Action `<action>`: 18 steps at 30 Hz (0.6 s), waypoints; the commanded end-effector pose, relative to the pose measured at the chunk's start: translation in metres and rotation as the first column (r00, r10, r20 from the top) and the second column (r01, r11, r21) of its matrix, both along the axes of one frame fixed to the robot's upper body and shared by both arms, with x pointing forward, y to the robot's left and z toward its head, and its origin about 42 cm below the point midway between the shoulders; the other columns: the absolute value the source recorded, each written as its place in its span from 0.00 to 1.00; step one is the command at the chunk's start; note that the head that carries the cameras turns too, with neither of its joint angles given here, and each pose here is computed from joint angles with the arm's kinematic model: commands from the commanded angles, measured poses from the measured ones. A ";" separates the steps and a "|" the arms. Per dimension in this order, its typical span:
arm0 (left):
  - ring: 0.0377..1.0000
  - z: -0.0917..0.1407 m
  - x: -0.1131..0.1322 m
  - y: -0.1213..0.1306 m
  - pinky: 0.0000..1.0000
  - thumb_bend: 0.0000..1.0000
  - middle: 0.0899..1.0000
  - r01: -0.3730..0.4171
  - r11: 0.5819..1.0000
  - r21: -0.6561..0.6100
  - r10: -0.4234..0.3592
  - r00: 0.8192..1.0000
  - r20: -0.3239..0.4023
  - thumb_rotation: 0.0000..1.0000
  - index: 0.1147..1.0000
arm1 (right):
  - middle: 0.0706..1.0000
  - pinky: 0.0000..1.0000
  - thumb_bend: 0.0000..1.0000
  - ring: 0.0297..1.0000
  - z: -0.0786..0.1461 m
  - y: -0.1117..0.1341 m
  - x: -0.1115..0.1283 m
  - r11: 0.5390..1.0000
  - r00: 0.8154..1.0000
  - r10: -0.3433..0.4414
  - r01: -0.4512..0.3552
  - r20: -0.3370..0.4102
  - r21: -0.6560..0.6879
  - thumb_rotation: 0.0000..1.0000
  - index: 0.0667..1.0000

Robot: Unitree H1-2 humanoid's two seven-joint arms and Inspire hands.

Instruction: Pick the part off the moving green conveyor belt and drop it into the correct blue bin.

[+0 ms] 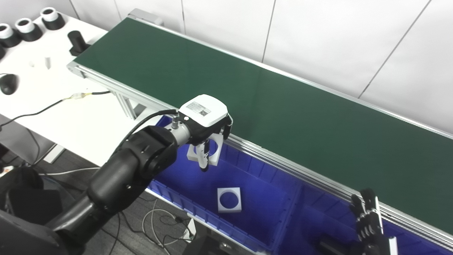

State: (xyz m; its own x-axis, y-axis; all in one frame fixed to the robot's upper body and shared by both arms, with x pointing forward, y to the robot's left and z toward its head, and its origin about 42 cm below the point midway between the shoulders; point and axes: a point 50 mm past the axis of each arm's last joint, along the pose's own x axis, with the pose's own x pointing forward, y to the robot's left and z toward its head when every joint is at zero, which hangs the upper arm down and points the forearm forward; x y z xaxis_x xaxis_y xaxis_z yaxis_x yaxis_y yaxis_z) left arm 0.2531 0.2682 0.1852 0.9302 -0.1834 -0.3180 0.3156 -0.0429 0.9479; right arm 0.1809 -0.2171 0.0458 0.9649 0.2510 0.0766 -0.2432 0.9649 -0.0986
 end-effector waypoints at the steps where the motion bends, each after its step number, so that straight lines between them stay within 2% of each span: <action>1: 0.43 0.000 0.003 0.002 0.41 0.52 0.38 -0.032 0.999 0.002 0.032 0.998 0.056 0.00 0.46 | 0.97 0.92 0.82 0.94 0.012 0.000 0.004 1.000 0.997 0.002 -0.004 0.079 0.016 1.00 1.00; 3: 0.43 -0.011 0.005 0.002 0.40 0.52 0.38 -0.048 0.999 -0.005 0.048 0.998 0.048 0.00 0.46 | 0.97 0.91 0.82 0.94 0.012 -0.001 0.004 1.000 0.997 0.002 -0.003 0.079 0.013 1.00 1.00; 8: 0.47 -0.037 0.006 0.001 0.47 0.53 0.42 -0.050 0.999 -0.013 0.050 0.998 0.042 0.00 0.43 | 0.98 0.93 0.82 0.94 0.013 -0.002 0.004 1.000 0.996 0.004 -0.006 0.084 0.026 1.00 1.00; 12: 0.46 -0.061 0.005 -0.006 0.45 0.53 0.42 -0.053 0.999 -0.008 0.053 0.999 0.011 0.00 0.44 | 0.97 0.92 0.84 0.94 0.014 -0.003 0.004 1.000 0.996 0.002 -0.003 0.087 0.018 1.00 1.00; 18: 0.46 -0.086 0.002 -0.015 0.43 0.53 0.42 -0.018 1.000 0.016 0.019 0.999 -0.033 0.00 0.44 | 0.97 0.91 0.84 0.94 0.016 0.000 0.003 1.000 0.996 0.001 -0.003 0.092 0.021 1.00 1.00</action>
State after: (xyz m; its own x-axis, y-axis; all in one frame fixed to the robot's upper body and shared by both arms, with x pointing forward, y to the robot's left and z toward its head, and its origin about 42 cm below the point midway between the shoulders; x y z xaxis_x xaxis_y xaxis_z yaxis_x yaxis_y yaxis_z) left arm 0.2491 0.2511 0.0908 0.8958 -0.1649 -0.4126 0.4123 -0.0378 0.9103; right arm 0.1816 -0.2191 0.0489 0.9643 0.2495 0.0882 -0.2412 0.9658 -0.0953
